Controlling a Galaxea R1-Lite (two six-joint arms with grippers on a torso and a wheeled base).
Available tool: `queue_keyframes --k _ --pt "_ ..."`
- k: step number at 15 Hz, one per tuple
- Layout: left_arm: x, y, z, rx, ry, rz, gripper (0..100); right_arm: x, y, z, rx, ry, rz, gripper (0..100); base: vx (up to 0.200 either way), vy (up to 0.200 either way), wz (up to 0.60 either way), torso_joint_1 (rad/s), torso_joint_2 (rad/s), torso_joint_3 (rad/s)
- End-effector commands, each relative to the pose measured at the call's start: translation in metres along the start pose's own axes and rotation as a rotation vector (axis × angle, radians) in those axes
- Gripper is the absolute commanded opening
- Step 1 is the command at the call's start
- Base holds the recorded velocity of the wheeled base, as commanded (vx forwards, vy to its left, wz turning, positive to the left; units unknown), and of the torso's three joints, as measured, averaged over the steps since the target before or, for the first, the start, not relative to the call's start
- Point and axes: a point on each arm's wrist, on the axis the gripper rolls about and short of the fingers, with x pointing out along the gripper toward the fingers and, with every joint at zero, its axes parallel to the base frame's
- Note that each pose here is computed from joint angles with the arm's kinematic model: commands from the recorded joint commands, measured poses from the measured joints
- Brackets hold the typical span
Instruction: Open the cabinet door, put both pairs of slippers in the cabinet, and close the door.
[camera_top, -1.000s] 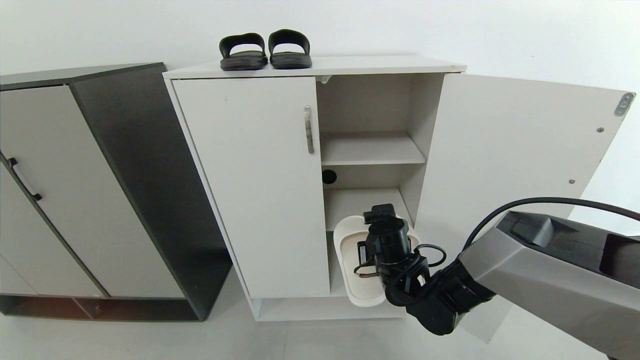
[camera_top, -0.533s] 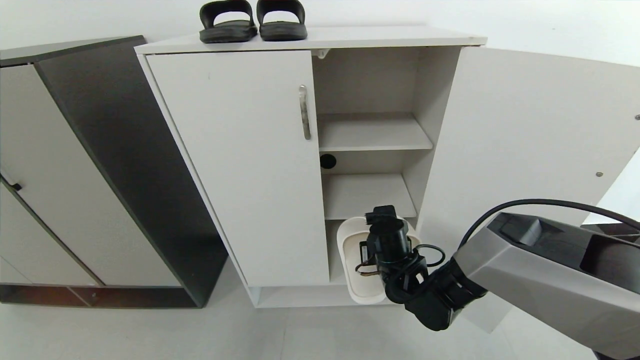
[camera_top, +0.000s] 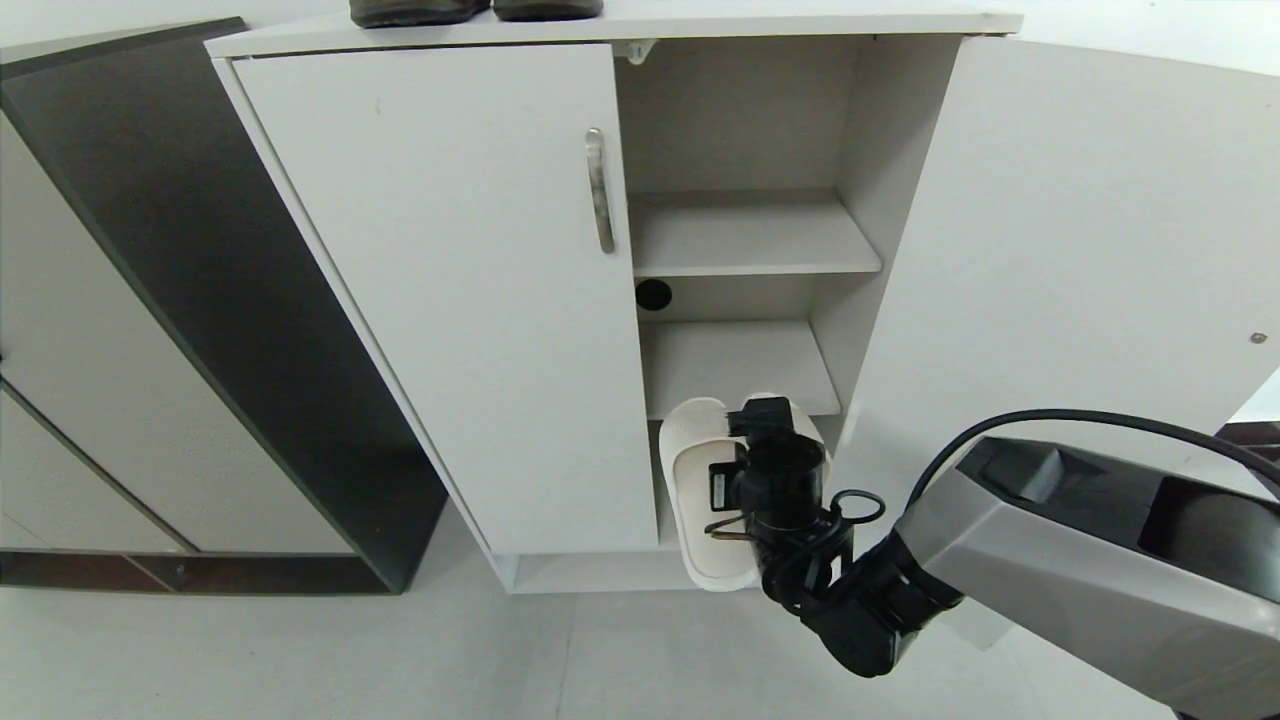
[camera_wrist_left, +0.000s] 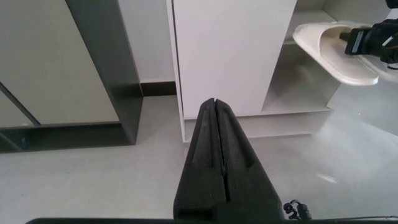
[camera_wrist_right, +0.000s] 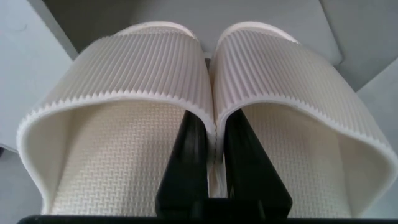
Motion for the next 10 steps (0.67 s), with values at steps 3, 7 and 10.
queue_keyframes --k 3,7,10 --pt "0.000 0.000 0.000 -0.002 0.000 0.002 0 0.001 -0.003 -0.006 -0.011 -0.005 -0.008 0 0.000 0.000 0.00 0.000 0.00 0.000" --pt "0.000 0.000 0.000 -0.002 0.002 0.002 0 0.006 -0.009 -0.011 -0.018 0.004 -0.031 0 0.000 0.000 0.00 0.000 0.00 0.000" --pt "0.000 0.000 0.000 -0.002 0.000 0.002 0 0.009 -0.012 -0.012 -0.020 0.008 -0.039 0 0.000 0.000 0.00 0.000 0.00 0.000"
